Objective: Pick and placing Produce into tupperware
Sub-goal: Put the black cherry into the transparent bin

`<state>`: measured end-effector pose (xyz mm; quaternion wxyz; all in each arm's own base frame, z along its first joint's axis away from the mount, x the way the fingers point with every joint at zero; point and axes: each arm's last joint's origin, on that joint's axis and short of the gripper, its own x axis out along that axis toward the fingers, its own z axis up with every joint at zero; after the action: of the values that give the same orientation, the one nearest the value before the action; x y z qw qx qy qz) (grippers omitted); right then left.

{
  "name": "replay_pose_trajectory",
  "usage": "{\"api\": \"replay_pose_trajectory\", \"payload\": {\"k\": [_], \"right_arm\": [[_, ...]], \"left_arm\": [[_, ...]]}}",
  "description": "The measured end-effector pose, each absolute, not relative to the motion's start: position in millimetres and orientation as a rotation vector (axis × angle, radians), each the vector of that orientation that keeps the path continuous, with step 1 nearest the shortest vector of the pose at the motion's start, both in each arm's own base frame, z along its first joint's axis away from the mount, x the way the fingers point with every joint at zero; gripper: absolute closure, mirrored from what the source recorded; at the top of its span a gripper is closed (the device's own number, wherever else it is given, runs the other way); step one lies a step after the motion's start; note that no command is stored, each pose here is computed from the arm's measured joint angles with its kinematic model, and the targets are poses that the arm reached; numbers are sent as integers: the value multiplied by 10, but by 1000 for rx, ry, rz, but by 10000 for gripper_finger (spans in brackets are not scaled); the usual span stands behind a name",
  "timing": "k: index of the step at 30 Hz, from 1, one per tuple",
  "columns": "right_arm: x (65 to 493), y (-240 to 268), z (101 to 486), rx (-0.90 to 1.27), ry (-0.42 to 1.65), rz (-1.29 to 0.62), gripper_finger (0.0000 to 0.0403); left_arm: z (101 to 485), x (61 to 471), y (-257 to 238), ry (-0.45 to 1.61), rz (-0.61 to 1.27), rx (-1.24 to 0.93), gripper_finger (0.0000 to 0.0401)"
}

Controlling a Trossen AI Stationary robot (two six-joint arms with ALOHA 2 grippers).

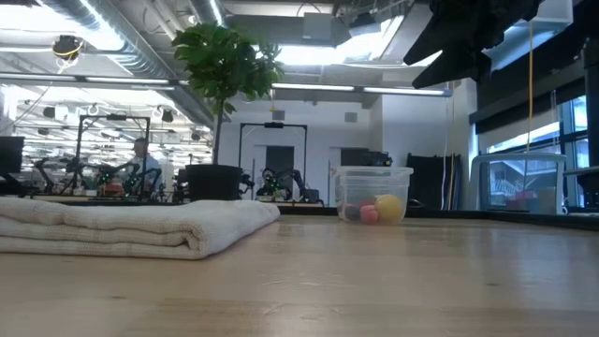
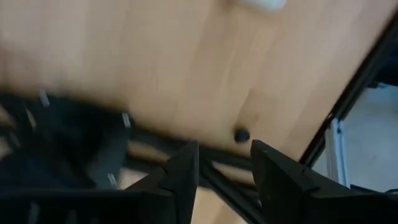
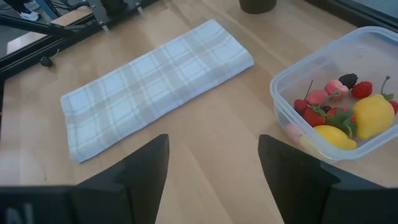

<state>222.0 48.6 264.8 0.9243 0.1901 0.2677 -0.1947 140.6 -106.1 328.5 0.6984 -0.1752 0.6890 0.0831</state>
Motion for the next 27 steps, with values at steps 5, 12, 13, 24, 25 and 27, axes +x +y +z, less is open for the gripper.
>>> {"api": "replay_pose_trajectory", "payload": {"k": [5,12,13,24,25,27], "right_arm": [[2220,486,2649,394,548,-401,153],[2220,486,2649,395,547,-402,153],[2220,485,2649,396,547,-403,153],[2221,485,2649,395,547,-403,153],[2221,486,2648,394,547,-403,153],[2221,486,2648,394,547,-403,153]], "left_arm": [[2951,1259,-1295,1628,250,-468,265],[2563,1193,-1586,1565,85,-491,257],[2517,1180,-1606,1565,77,-497,256],[2063,1064,-1776,1577,-64,-603,201],[2016,1041,-1768,1593,-66,-597,189],[1934,1006,-1751,1614,-66,-585,167]]}}
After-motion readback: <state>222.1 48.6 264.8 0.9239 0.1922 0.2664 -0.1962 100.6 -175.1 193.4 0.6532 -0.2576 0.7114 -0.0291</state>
